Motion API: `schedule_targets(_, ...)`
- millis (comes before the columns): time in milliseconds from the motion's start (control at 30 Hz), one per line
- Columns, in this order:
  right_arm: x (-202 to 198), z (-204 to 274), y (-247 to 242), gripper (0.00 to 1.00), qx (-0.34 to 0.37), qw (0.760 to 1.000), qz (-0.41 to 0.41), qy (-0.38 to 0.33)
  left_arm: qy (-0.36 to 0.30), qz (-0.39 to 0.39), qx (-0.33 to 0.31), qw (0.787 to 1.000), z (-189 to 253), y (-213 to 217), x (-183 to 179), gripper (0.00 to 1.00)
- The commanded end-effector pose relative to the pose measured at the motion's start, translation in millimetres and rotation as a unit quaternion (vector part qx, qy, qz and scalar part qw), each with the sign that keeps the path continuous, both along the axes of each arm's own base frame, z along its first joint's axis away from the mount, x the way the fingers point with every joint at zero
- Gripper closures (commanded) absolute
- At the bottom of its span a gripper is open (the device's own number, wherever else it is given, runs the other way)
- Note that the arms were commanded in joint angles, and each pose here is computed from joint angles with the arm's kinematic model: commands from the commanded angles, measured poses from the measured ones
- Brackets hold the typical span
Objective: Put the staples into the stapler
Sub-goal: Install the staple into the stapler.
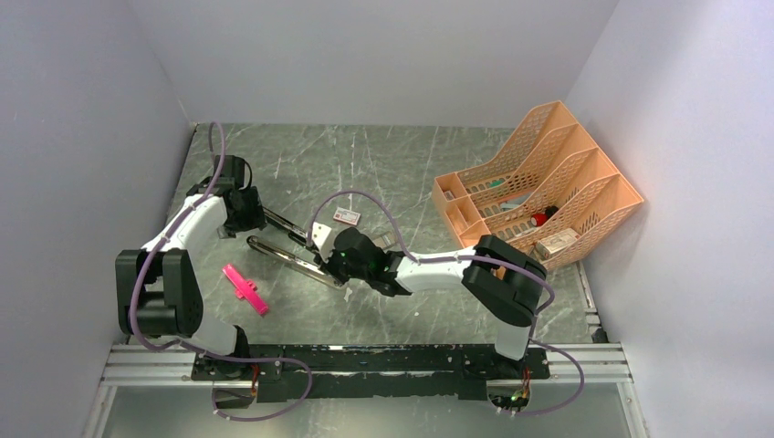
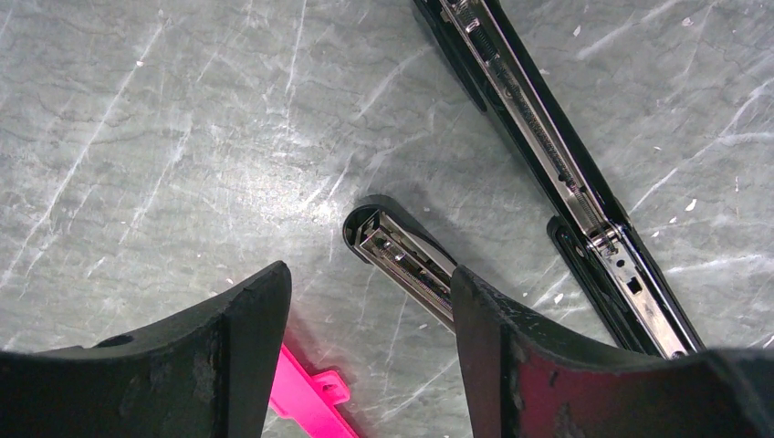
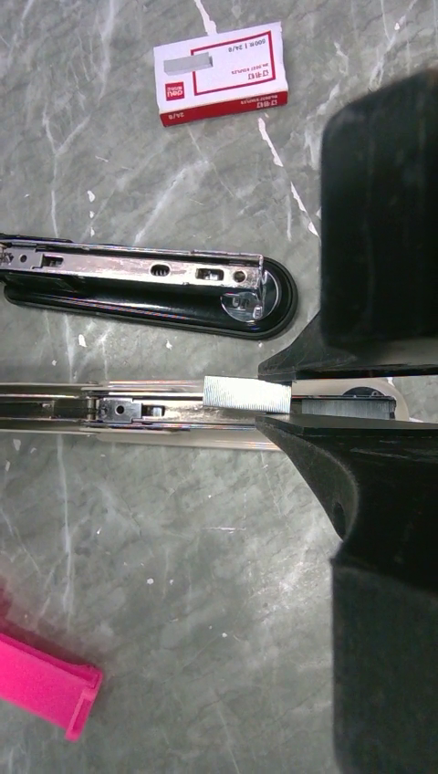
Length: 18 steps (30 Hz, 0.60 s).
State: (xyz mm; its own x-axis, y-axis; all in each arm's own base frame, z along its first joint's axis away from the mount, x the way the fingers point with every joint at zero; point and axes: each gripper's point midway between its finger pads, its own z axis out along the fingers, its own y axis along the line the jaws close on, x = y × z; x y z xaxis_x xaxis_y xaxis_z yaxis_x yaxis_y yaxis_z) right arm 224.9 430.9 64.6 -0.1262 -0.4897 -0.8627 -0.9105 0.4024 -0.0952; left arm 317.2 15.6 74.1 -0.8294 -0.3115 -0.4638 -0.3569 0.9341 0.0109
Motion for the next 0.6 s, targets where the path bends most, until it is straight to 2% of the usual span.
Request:
schedule_targets(0,1.4,8.7,9.2,0.99,0.013,1.000,0.003,0.002,-0.004,-0.005,-0.007,1.000,6.9,-0.4,5.3,0.31)
schedule_targets(567,-2.1,3.5,13.9,0.99,0.022,1.000,0.005,0.021,-0.005,-0.012,-0.015,1.000,7.0,-4.1,6.1,0.32)
